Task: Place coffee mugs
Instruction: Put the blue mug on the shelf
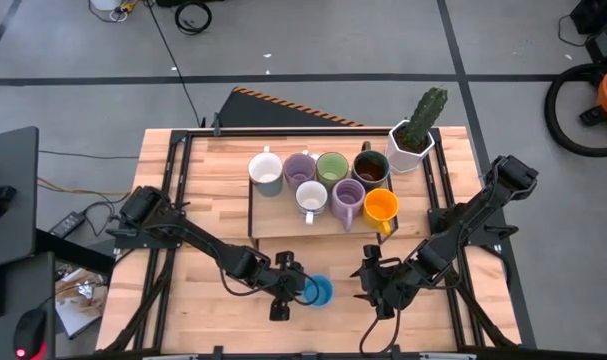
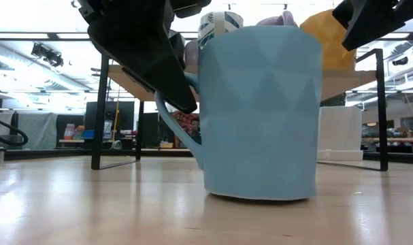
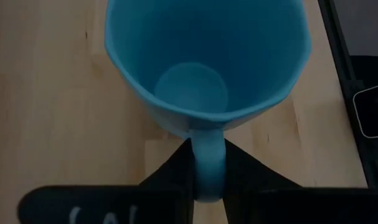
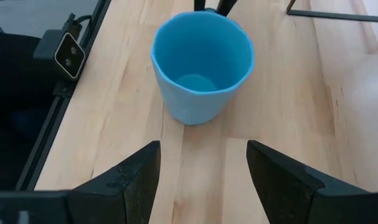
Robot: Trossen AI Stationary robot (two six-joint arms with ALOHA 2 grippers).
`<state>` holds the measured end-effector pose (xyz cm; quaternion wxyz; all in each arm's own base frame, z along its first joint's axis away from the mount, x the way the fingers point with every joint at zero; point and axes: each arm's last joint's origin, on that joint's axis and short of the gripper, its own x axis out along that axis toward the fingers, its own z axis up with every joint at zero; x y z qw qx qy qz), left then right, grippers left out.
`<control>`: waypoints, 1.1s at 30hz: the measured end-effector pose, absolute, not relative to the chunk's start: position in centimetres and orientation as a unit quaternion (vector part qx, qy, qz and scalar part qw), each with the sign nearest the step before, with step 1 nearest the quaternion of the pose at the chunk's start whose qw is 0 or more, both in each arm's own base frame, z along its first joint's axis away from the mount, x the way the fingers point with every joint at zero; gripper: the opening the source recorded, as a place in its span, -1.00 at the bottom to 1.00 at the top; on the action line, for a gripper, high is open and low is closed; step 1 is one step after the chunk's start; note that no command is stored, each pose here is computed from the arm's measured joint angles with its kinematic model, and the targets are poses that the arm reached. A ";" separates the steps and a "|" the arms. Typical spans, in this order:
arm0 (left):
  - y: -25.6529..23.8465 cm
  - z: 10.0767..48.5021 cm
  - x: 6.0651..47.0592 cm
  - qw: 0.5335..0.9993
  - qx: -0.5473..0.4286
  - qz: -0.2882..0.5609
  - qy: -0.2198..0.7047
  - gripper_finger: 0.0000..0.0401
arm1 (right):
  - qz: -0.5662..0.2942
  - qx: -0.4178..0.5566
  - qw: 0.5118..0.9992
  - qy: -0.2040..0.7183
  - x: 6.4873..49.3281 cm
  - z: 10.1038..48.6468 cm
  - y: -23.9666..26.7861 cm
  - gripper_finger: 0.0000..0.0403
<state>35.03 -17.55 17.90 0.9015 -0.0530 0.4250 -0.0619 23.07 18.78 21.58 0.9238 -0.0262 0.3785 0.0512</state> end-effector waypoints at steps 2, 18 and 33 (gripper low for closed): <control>-17.5 18.1 34.9 0.901 -0.052 -0.060 0.426 -0.73 | 0.051 -0.025 0.924 0.378 23.1 21.6 18.8 0.21; -17.3 23.4 31.4 0.910 -0.066 -0.017 0.410 -0.73 | 0.066 -0.028 0.922 0.380 22.6 22.7 18.3 0.21; -14.9 30.4 25.2 0.923 -0.117 0.078 0.359 -0.73 | 0.080 -0.032 0.933 0.349 22.0 25.0 17.4 0.21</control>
